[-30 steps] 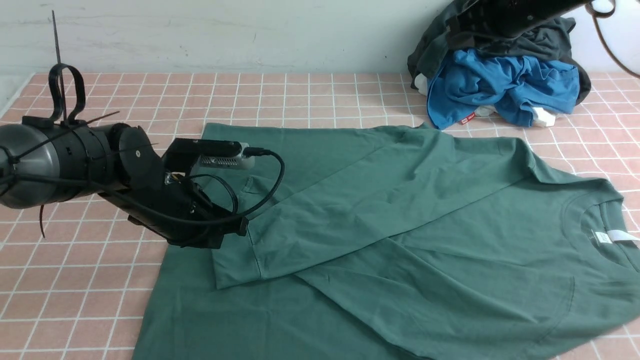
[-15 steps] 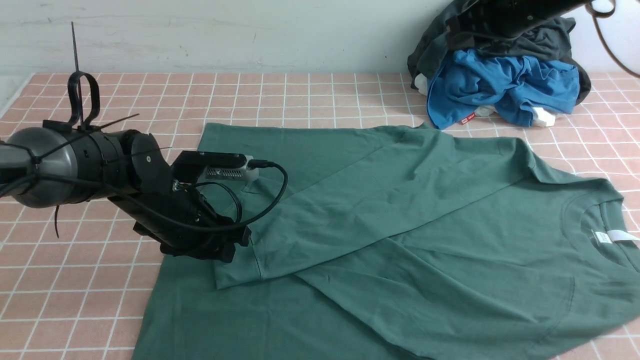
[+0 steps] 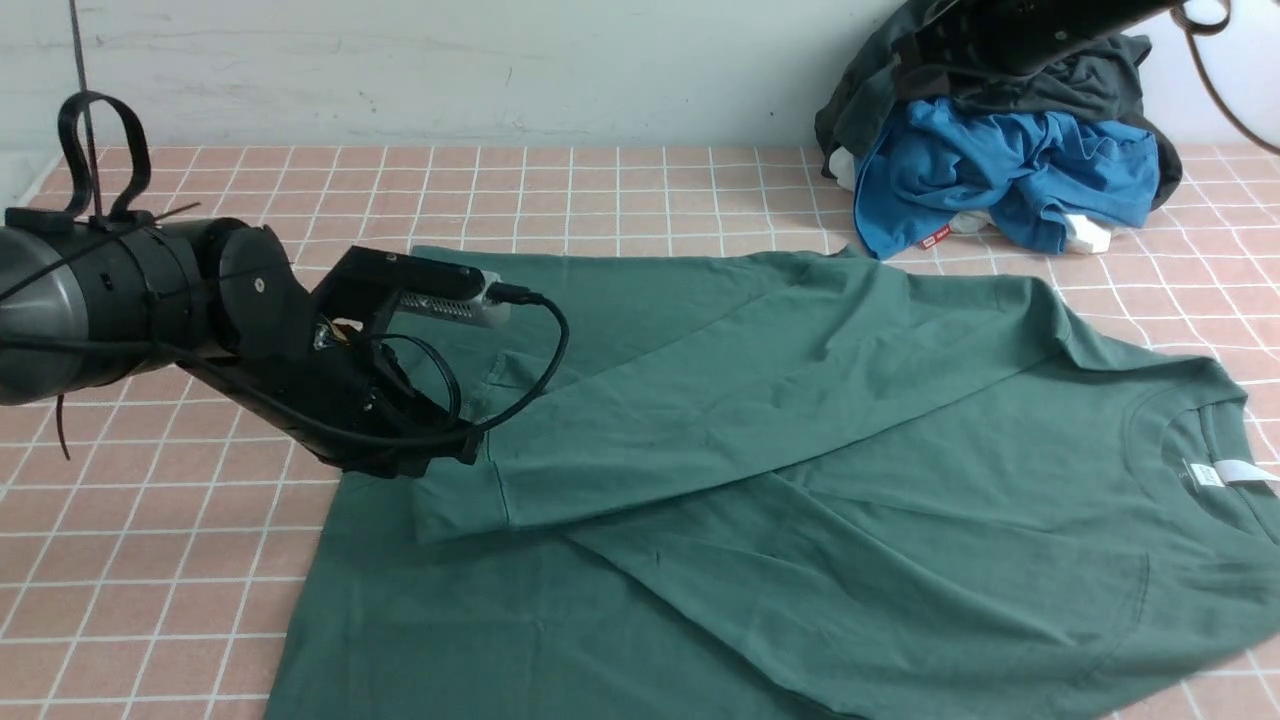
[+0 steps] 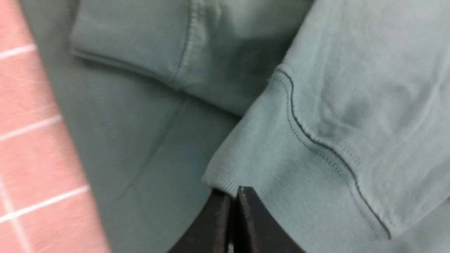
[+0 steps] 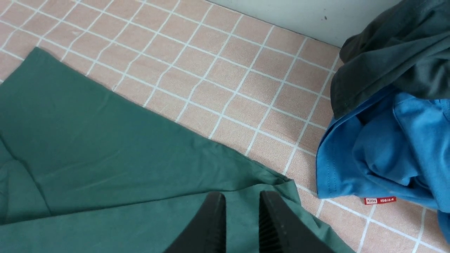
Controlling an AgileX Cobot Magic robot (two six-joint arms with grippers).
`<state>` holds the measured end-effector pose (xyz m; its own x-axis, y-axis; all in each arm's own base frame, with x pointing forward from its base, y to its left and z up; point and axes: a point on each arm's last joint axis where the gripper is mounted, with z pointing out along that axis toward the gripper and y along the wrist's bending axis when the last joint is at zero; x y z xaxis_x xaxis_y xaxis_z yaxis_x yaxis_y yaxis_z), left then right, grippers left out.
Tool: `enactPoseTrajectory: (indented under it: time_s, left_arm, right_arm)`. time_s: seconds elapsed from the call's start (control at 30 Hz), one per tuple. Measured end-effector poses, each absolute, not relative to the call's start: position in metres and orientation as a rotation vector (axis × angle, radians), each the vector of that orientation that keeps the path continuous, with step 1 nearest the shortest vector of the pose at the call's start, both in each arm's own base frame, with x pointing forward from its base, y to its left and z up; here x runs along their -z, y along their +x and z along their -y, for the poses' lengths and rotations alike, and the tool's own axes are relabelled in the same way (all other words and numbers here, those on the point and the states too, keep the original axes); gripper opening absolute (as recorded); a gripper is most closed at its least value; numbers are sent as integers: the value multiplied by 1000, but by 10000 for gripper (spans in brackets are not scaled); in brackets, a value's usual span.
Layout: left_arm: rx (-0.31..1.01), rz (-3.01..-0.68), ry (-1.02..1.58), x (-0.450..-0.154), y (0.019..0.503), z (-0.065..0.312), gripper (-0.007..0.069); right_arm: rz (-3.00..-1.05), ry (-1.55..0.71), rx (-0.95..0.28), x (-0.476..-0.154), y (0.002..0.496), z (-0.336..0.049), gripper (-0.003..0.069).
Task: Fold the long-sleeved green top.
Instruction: Use the left arm to drag and drop the cuff onto the cuff closest to the left arm
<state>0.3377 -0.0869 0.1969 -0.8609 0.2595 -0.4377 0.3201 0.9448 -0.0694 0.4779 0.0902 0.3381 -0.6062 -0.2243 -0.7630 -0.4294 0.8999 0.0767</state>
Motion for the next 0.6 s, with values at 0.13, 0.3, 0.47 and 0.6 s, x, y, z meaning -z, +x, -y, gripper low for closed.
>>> enactPoseTrajectory:
  time_s: [0.13, 0.3, 0.47, 0.6]
  left_arm:
    - [96, -2704, 432, -195, 336, 80, -1]
    - [-48, -2710, 424, -194, 337, 71, 40]
    - [-87, -2732, 418, -196, 335, 68, 200]
    - [-86, -2789, 319, -215, 324, 66, 360]
  right_arm:
    - [-2230, -444, -326, -339, 479, -90, 137]
    - [-2228, -459, -361, -341, 476, -92, 137]
    - [-2198, -498, -377, -375, 454, -92, 127]
    - [-2143, -550, -370, -423, 416, -90, 46]
